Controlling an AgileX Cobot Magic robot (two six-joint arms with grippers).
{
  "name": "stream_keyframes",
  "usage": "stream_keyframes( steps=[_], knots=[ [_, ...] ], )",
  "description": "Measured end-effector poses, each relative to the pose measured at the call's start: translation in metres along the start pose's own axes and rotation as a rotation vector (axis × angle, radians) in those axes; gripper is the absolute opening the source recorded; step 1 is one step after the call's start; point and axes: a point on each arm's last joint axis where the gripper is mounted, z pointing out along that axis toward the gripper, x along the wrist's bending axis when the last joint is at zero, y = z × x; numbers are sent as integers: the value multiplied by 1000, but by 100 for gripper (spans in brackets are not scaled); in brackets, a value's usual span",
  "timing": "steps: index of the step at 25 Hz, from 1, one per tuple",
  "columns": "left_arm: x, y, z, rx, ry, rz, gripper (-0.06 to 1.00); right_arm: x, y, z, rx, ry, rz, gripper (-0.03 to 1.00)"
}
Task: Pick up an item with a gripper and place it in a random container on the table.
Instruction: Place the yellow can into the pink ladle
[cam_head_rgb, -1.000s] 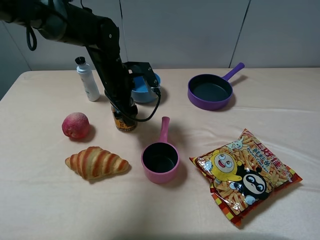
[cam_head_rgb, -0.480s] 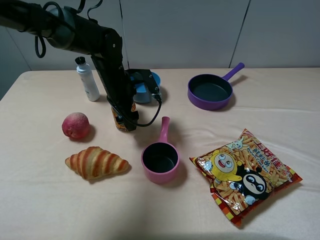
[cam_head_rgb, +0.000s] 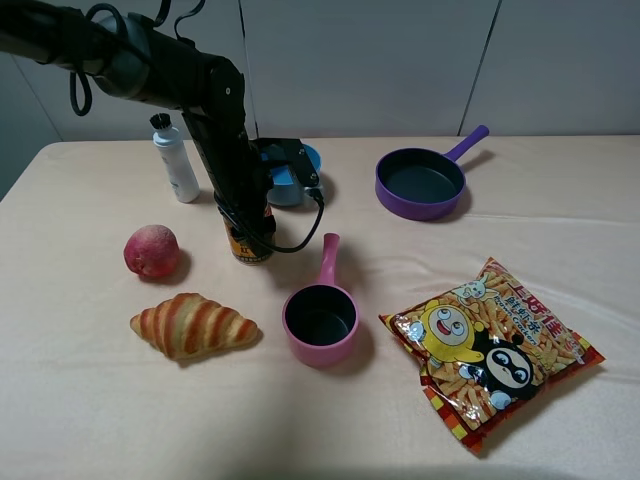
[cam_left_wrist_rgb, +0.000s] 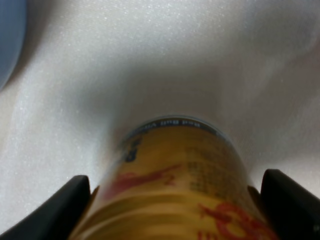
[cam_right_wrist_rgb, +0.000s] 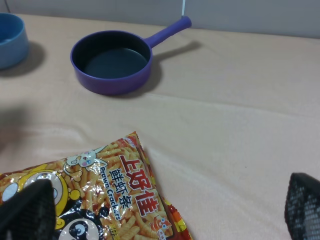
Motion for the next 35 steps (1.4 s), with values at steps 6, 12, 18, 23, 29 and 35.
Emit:
stream_keyframes(
  steps=[6, 12, 18, 23, 29, 35],
  knots=[
    [0, 0, 0, 0, 0, 0, 69, 0, 0, 0, 0, 0, 0, 69],
    [0, 0, 0, -2, 0, -1, 69, 0, 0, 0, 0, 0, 0, 69],
    [0, 0, -2, -5, 2, -1, 69, 0, 0, 0, 0, 0, 0, 69],
    [1, 2, -16, -31, 22, -1, 69, 0, 0, 0, 0, 0, 0, 69],
    [-2, 1, -40, -41, 26, -1, 69, 0, 0, 0, 0, 0, 0, 69],
    [-7, -3, -59, -19, 2, -27, 69, 0, 0, 0, 0, 0, 0, 69]
  ],
)
